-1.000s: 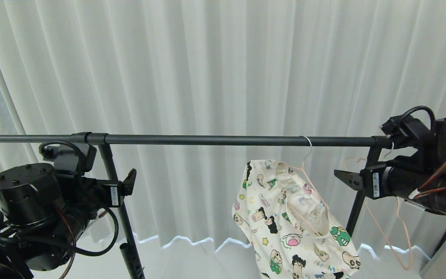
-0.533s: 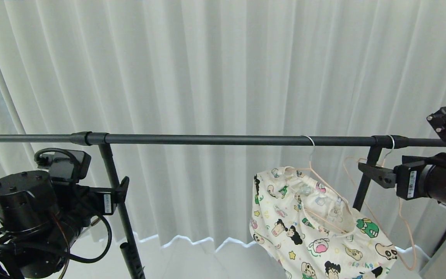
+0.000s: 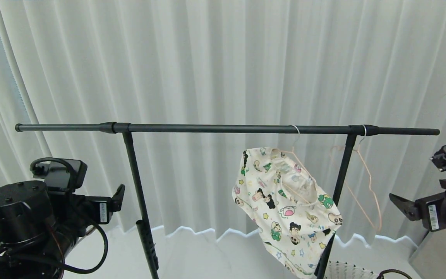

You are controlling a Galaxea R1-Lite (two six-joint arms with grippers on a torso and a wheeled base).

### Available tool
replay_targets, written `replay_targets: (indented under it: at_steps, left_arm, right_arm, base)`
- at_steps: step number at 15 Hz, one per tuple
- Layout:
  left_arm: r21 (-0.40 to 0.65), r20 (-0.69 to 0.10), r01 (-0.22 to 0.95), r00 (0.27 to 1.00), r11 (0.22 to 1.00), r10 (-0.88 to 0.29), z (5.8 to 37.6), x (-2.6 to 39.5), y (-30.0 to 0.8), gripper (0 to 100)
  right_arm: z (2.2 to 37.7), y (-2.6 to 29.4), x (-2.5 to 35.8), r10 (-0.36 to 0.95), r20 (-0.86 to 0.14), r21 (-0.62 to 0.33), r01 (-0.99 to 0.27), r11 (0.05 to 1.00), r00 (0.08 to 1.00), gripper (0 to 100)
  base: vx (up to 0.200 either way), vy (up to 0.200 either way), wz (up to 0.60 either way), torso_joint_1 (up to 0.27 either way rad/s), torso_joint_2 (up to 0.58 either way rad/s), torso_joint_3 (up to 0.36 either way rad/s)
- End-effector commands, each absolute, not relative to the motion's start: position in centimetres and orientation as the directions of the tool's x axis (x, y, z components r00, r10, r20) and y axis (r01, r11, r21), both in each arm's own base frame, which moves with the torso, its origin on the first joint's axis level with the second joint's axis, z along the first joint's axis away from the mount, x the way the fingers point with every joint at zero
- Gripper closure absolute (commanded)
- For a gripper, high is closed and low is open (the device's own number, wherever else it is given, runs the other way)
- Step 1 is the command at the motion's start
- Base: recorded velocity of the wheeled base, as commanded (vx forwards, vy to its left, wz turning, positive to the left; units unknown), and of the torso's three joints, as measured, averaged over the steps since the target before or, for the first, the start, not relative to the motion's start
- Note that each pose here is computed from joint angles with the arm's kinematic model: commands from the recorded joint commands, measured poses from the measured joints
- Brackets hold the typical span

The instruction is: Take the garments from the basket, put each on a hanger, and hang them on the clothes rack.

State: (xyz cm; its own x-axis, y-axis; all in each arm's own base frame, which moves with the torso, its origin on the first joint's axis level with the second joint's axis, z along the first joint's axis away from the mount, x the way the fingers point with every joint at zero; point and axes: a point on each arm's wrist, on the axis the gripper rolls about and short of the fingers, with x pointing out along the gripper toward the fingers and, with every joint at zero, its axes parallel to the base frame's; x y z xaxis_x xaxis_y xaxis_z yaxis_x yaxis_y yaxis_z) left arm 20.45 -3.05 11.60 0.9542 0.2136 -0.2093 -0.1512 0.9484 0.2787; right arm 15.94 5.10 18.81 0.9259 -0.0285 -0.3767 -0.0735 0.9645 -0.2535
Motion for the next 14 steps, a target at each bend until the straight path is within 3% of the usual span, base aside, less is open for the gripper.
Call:
replay_targets:
  at_steps: [1, 3, 11, 14]
  left_arm:
    - [0.294, -0.251, -0.168, 0.936, 0.941, 0.246, 10.6, 19.6, -2.5, 0]
    - [0.299, -0.268, -0.201, 0.921, 0.933, 0.284, 10.3, 19.2, -1.7, 0]
    - [0.324, -0.312, -0.205, 0.899, 0.924, 0.309, 9.1, 17.6, -1.2, 0]
    - [0.328, -0.326, -0.187, 0.897, 0.926, 0.297, 8.8, 17.2, -1.4, 0]
  right_arm:
    - [18.4, 4.0, 15.3, -0.079, -0.377, -0.283, -0.033, 0.959, 0.923, 0]
    - [18.1, 2.7, 14.8, -0.144, -0.375, -0.343, 0.007, 0.939, 0.916, 0]
    - [17.2, 1.5, 13.8, -0.205, -0.374, -0.375, 0.055, 0.925, 0.905, 0]
    - [17.0, 1.5, 13.7, -0.207, -0.379, -0.378, 0.053, 0.924, 0.902, 0]
  base:
    - [-0.200, 0.000, 0.00, 0.002, 0.01, -0.007]
    - [-0.200, 0.000, 0.00, 0.000, 0.00, 0.005]
    - [-0.200, 0.000, 0.00, 0.003, 0.00, 0.005]
    - [0.000, 0.000, 0.00, 0.000, 0.00, 0.000]
